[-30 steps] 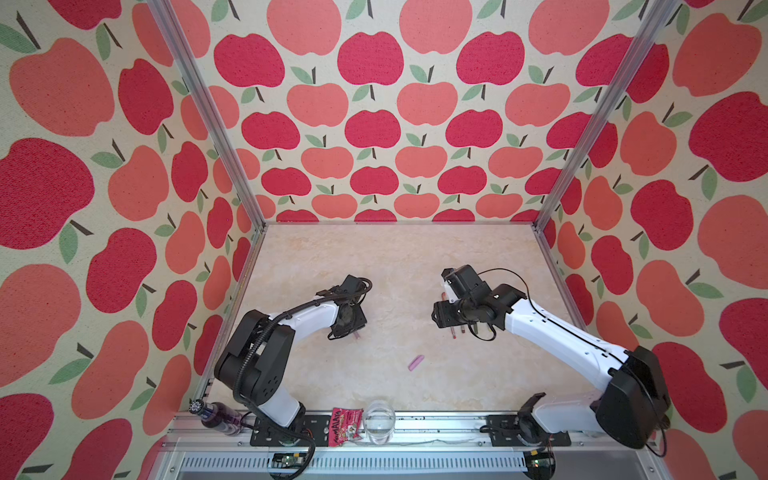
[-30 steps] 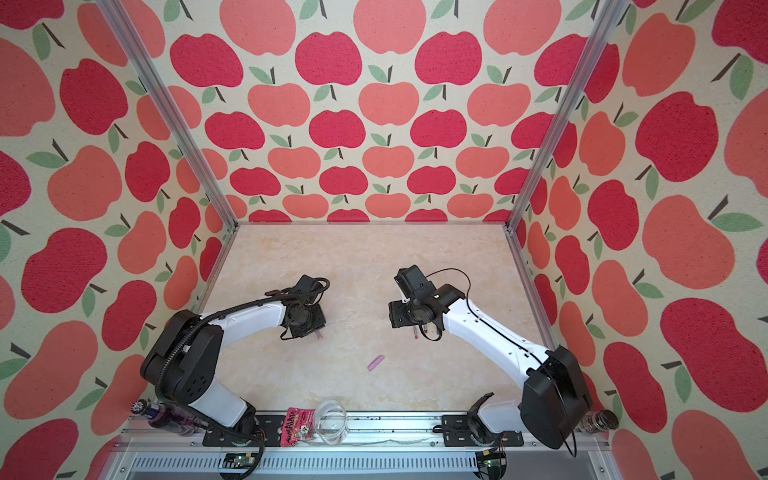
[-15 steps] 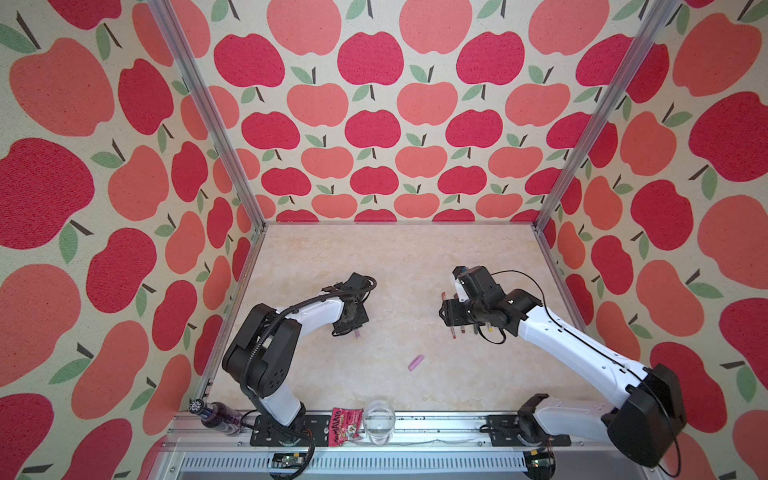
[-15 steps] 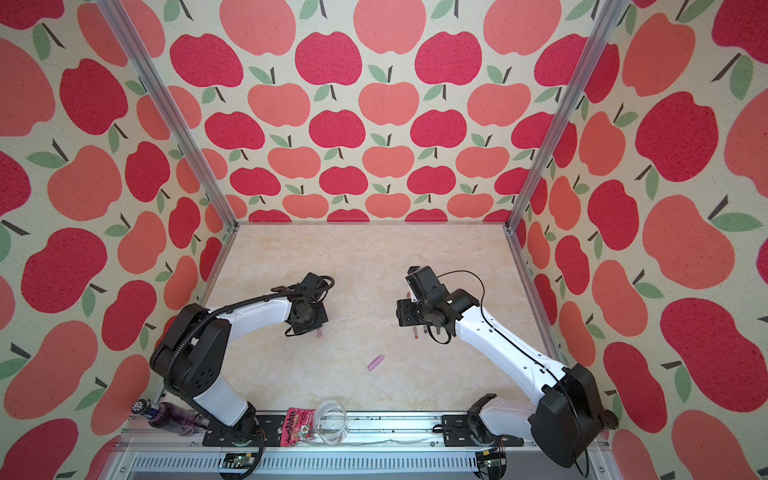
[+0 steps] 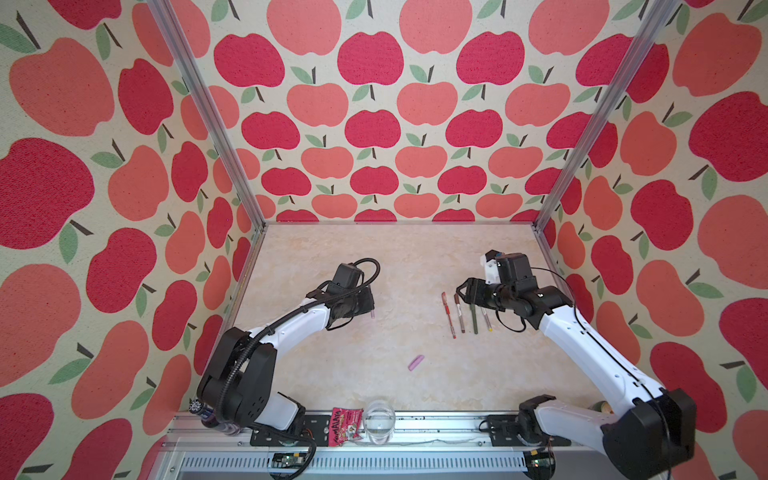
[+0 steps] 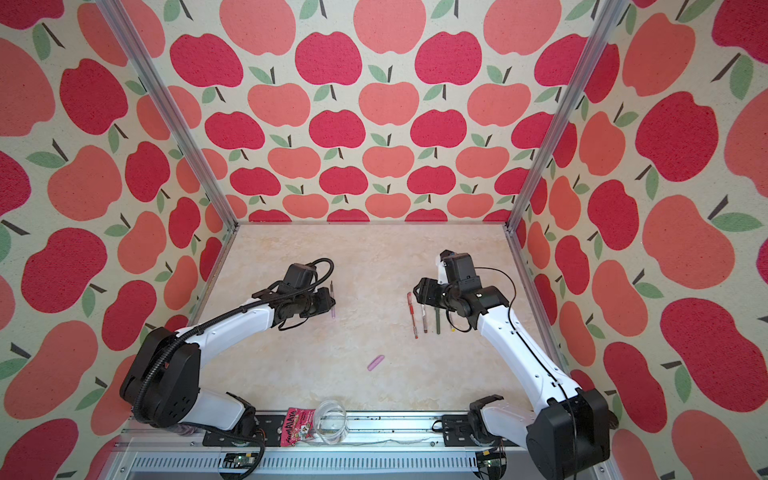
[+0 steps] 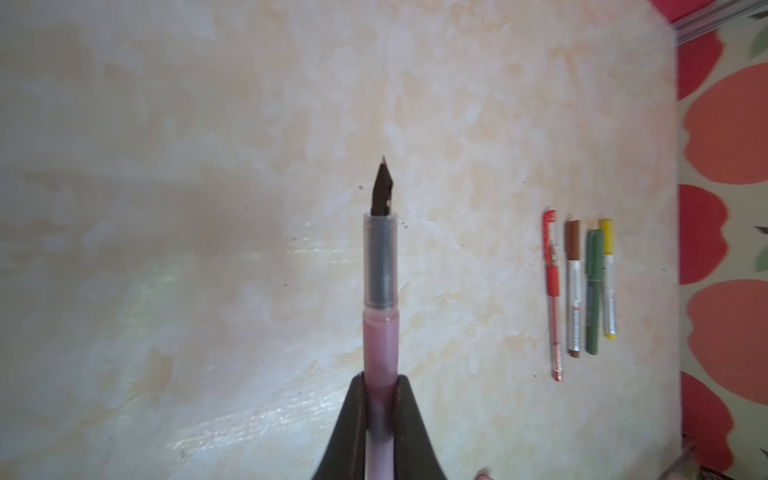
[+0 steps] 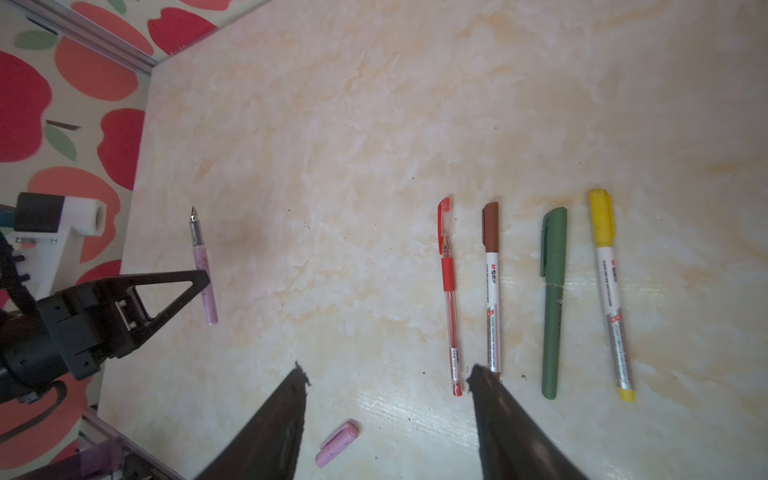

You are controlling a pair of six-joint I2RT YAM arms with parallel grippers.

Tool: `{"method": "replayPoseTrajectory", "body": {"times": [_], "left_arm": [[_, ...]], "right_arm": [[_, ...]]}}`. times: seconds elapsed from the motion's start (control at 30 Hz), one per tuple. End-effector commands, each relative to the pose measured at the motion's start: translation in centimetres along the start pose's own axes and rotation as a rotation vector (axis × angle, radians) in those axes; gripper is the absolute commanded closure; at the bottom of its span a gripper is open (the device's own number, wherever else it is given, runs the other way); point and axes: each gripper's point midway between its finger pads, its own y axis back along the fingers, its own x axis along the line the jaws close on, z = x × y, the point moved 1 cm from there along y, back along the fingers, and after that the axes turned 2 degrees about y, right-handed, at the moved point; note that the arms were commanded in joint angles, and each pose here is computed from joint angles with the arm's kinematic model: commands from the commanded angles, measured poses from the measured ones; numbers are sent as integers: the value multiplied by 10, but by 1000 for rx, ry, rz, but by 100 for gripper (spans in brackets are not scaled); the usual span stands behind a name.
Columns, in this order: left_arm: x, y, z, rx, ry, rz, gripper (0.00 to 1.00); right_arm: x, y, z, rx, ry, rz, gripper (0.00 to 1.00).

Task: Insert the pens into the pen caps
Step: 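Grasp the pink pen with the left gripper and lift it upright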

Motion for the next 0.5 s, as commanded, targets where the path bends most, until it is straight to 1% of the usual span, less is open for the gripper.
{"method": "replayPoseTrajectory", "body": {"times": [0.0,0.1,0.2,0.3,0.47], "left_arm": [[-46,15,10,-45,-136,-308,95],[-70,26,4,-29,-197,-499,95],[-84,28,-8,26,-229,-634,95],[-91,25,-15,82,-224,-721,95],[-97,22,-15,112,-183,-816,96]], "right_arm": [[28,-7,12,-6,-71,236,35],[48,-12,23,3,-77,390,35],[67,-18,28,45,-68,510,36],[80,-29,27,94,-46,564,36],[102,-51,19,155,27,578,36]]}}
